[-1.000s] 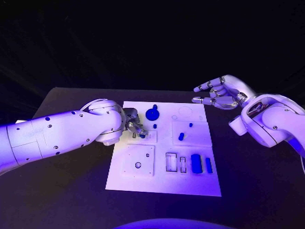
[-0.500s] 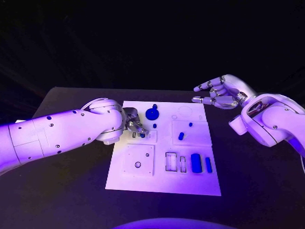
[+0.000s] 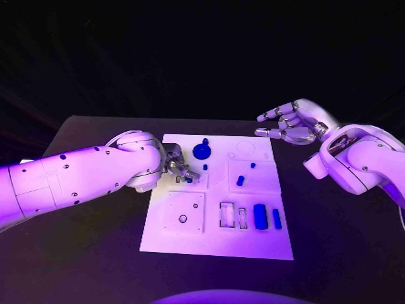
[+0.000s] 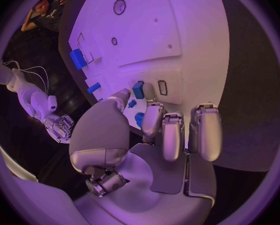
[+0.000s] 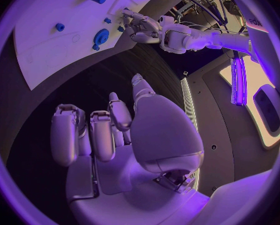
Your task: Assemble the parts on the task board
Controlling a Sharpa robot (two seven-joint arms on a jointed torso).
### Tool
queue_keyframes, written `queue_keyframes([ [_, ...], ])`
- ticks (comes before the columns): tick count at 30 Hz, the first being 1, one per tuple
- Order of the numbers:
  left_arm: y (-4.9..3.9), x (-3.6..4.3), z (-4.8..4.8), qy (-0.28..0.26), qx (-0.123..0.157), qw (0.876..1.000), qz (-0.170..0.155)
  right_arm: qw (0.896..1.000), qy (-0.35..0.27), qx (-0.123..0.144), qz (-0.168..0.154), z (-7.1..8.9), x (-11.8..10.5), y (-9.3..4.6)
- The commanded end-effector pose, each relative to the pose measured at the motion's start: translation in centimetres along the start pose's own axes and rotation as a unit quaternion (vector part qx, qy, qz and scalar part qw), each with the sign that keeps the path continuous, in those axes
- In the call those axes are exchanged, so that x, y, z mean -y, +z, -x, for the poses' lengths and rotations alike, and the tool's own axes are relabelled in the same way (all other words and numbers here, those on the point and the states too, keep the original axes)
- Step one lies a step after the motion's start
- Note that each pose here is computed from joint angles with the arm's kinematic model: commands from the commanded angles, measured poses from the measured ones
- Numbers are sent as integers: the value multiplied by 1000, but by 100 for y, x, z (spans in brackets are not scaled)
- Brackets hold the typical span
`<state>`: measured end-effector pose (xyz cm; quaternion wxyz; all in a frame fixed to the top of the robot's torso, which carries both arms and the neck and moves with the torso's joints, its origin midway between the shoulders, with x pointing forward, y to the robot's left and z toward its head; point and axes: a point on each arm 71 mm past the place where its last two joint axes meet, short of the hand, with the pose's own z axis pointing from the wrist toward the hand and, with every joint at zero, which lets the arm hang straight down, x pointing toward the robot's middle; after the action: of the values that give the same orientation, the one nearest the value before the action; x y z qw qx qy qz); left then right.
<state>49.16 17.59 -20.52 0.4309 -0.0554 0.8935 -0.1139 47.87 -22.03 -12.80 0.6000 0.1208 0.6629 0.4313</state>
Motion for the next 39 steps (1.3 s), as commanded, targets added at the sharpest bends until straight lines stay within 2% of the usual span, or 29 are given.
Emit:
queue_keyframes([
  [1, -5, -32, -5, -1, -2, 1000, 4, 1000, 0, -4, 4, -9, -5, 3],
  [9, -65, -35, 58, -22, 8, 1000, -3, 1000, -1, -3, 2, 3, 14, 4],
  [14, -148, -19, 143, -48, 7, 999, -13, 1000, -1, -2, -1, 12, 34, 3],
  [19, -258, -40, 344, -73, 4, 997, -21, 1000, 1, -2, -2, 10, 44, 8],
  [23, -311, -153, 589, -75, -2, 997, -11, 1000, 1, -2, -3, 6, 47, 12],
  [27, -289, -274, 798, -64, 1, 998, 8, 1000, 2, -2, -3, 1, 48, 16],
  [30, -257, -326, 878, -53, 4, 998, 19, 1000, 2, -3, -3, -3, 47, 20],
  [35, -201, -367, 949, -41, 4, 999, 31, 1000, 2, -3, -3, -13, 43, 26],
  [39, -171, -360, 926, -35, -4, 999, 33, 1000, 3, -4, -3, -15, 43, 27],
])
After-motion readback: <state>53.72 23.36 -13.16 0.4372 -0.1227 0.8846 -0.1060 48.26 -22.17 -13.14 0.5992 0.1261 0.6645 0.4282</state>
